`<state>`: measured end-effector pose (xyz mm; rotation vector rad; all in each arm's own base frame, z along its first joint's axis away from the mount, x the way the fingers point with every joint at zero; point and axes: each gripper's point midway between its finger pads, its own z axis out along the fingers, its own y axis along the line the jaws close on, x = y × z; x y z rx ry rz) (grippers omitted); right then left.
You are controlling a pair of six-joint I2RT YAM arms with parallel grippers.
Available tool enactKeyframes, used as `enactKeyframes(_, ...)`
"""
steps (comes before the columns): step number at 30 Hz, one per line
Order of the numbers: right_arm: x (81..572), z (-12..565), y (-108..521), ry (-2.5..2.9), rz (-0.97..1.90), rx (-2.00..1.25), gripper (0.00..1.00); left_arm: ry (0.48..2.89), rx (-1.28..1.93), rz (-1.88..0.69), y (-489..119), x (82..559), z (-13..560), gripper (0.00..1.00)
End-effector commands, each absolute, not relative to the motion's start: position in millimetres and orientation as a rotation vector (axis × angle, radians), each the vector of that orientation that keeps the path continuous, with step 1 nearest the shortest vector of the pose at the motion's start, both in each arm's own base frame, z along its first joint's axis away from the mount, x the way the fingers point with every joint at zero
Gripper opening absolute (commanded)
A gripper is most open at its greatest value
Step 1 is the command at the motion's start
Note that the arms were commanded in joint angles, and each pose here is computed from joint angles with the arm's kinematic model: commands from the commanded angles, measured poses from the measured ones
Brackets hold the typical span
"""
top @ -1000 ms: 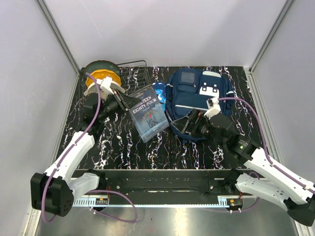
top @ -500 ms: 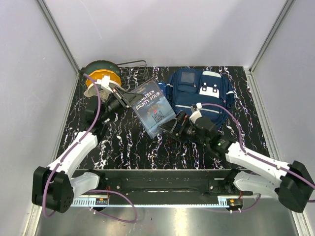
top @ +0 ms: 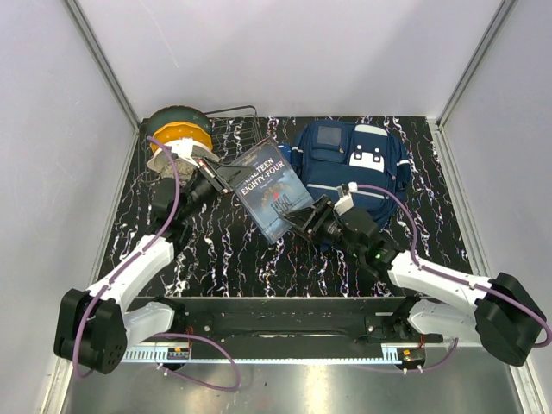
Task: Pack the student bag
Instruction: Pick up the book from the center of the board.
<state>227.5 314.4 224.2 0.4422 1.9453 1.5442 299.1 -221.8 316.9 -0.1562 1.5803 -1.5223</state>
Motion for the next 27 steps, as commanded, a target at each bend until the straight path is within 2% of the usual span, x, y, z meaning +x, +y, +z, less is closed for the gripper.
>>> enactKeyframes(1, 234, 275, 302, 1.679, 1.676, 0.439, 0.53, 1.432, -0.071, -1.609, -225, 282, 356, 0.0)
enactKeyframes(3, 234, 278, 294, 1.644, 1.681, 0.452, 0.45, 1.449, -0.067, -1.618, -228, 282, 351, 0.0)
enactKeyframes(5, 232, 283, 290, 1.62, 1.676, 0.433, 0.46, 1.46, -0.076, -1.629, -229, 281, 345, 0.0)
enactKeyframes(7, 230, 292, 287, 1.596, 1.664, 0.399, 0.54, 1.463, -0.09, -1.637, -229, 280, 341, 0.0)
enactKeyframes(10, 228, 300, 284, 1.569, 1.662, 0.374, 0.73, 1.472, -0.102, -1.659, -233, 279, 337, 0.0)
enactKeyframes(11, 228, 302, 284, 1.562, 1.663, 0.37, 0.74, 1.472, -0.098, -1.669, -235, 278, 336, 0.0)
enactKeyframes(16, 227, 313, 283, 1.512, 1.677, 0.341, 0.61, 1.496, -0.119, -1.717, -247, 272, 324, 0.0)
enactKeyframes(19, 227, 315, 282, 1.492, 1.685, 0.341, 0.49, 1.505, -0.122, -1.722, -248, 271, 320, 0.0)
enactKeyframes(20, 226, 316, 281, 1.482, 1.691, 0.34, 0.41, 1.509, -0.12, -1.72, -248, 271, 319, 0.0)
enactKeyframes(21, 225, 319, 280, 1.467, 1.698, 0.338, 0.38, 1.507, -0.121, -1.716, -248, 271, 320, 0.0)
enactKeyframes(22, 224, 319, 279, 1.466, 1.697, 0.339, 0.41, 1.511, -0.123, -1.714, -248, 271, 319, 0.0)
enactKeyframes(23, 224, 320, 278, 1.463, 1.696, 0.336, 0.53, 1.513, -0.124, -1.711, -248, 272, 318, 0.0)
enactKeyframes(24, 223, 321, 277, 1.457, 1.692, 0.329, 0.75, 1.515, -0.124, -1.712, -248, 272, 318, 0.0)
enactKeyframes(27, 224, 326, 271, 1.434, 1.671, 0.336, 0.8, 1.521, -0.125, -1.718, -249, 271, 316, 0.0)
